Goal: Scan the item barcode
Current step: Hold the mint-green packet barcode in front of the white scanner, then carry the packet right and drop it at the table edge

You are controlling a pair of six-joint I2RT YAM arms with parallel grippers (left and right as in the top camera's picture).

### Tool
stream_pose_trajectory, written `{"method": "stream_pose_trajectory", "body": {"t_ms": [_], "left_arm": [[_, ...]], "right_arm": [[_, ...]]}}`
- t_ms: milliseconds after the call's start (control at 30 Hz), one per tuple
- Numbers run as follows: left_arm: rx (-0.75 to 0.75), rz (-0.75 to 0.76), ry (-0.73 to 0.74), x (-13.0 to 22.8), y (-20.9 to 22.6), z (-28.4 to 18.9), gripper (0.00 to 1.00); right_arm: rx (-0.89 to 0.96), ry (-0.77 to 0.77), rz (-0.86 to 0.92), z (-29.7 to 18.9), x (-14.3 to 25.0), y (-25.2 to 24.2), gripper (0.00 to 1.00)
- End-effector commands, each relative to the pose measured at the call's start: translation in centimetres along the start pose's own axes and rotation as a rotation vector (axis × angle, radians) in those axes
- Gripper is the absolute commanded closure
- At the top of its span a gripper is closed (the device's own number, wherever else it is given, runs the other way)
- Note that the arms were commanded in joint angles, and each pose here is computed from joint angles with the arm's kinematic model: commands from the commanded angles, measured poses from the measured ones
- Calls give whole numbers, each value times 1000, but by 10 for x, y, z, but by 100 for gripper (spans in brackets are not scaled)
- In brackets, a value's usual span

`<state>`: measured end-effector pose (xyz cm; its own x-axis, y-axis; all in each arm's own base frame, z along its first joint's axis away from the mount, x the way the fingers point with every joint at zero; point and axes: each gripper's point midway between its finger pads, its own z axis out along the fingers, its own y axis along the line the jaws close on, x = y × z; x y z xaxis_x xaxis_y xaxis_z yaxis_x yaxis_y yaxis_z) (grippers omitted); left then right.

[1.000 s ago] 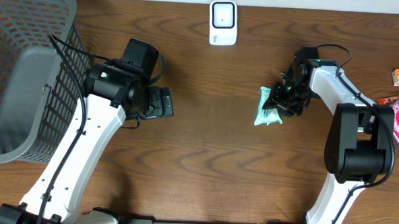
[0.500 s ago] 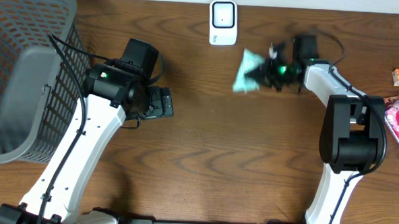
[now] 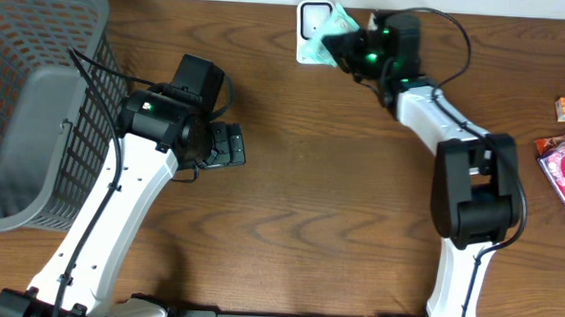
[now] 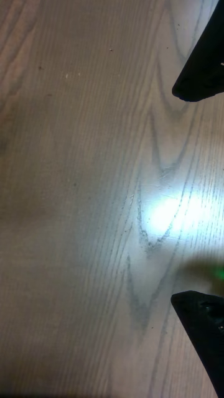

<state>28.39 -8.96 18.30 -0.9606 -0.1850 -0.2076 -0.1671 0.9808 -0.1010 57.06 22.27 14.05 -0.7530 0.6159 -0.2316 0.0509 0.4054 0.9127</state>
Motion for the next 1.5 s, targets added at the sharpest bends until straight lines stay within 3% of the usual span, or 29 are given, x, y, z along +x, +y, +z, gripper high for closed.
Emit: {"method": "stream_pose_trajectory", "body": {"t_ms": [0, 200, 400, 633, 833, 1067, 1133, 1267, 1400, 1467], "left_arm": [[-11, 8, 4, 1, 2, 1, 2], [-11, 8, 4, 1, 2, 1, 2], [-11, 8, 4, 1, 2, 1, 2], [-11, 8, 4, 1, 2, 1, 2], [-11, 8, 4, 1, 2, 1, 2], [-11, 8, 4, 1, 2, 1, 2], [-11, 8, 4, 1, 1, 1, 2], [-11, 8, 4, 1, 1, 1, 2], [-11, 8, 4, 1, 1, 1, 2], [-11, 8, 4, 1, 2, 1, 2]], "right_arm": [[10, -155, 56, 6, -17, 14, 97], [-29, -193, 45, 23, -30, 25, 94], [-109, -91, -10, 54, -32, 41, 99], [-20, -74, -172, 29, -61, 53, 99], [178, -92, -233, -53, -112, 35, 99], [645, -152, -200, -210, -168, -61, 93], [754, -144, -180, -246, -175, -90, 88], [949, -96, -158, -312, -182, -151, 88], [1007, -78, -110, -344, -185, -190, 82], [1028, -81, -74, -356, -185, -205, 72]]}}
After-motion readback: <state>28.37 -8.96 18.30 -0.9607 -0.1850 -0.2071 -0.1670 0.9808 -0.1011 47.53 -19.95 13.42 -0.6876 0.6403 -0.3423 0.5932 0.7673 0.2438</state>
